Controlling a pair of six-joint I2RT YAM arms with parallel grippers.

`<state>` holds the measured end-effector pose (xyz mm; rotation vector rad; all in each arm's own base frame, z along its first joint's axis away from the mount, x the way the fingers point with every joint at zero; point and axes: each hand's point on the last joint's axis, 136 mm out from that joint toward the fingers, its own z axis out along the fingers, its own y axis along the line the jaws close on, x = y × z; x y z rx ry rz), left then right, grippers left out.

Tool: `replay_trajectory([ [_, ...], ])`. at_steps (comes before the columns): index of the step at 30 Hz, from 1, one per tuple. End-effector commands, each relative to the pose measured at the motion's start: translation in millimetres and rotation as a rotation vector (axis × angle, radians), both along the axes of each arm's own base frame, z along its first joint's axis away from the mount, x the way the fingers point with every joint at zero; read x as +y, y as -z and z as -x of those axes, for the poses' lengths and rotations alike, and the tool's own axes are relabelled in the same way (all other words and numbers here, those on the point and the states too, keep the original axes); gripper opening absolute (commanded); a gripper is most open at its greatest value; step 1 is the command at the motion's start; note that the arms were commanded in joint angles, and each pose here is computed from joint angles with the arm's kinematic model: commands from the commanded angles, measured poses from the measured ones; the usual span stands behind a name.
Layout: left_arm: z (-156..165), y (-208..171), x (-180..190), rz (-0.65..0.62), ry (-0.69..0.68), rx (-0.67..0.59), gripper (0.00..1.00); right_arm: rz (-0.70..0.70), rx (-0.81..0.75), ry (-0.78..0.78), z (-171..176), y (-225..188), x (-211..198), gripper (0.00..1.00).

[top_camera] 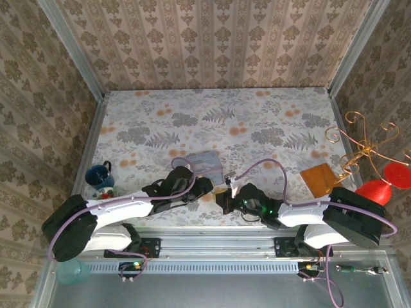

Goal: Unlock the padlock with the key

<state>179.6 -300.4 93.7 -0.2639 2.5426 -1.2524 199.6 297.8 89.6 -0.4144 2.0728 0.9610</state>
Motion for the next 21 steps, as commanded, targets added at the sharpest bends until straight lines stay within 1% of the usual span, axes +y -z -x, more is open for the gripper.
replay_trajectory([
  [1,6,-20,-22,0.074,0.056,-0.019,0.16,-0.146,-0.098,0.003,-9,-44,11,0.00],
  [9,10,-19,-30,0.078,0.065,-0.013,0.15,-0.155,-0.192,0.046,-15,-56,4,0.00],
  [15,10,-20,-34,0.094,0.055,-0.005,0.13,-0.135,-0.284,0.037,-13,-68,13,0.00],
  [21,9,-26,-37,0.133,0.035,-0.005,0.11,-0.170,-0.307,0.119,-20,-68,4,0.00],
])
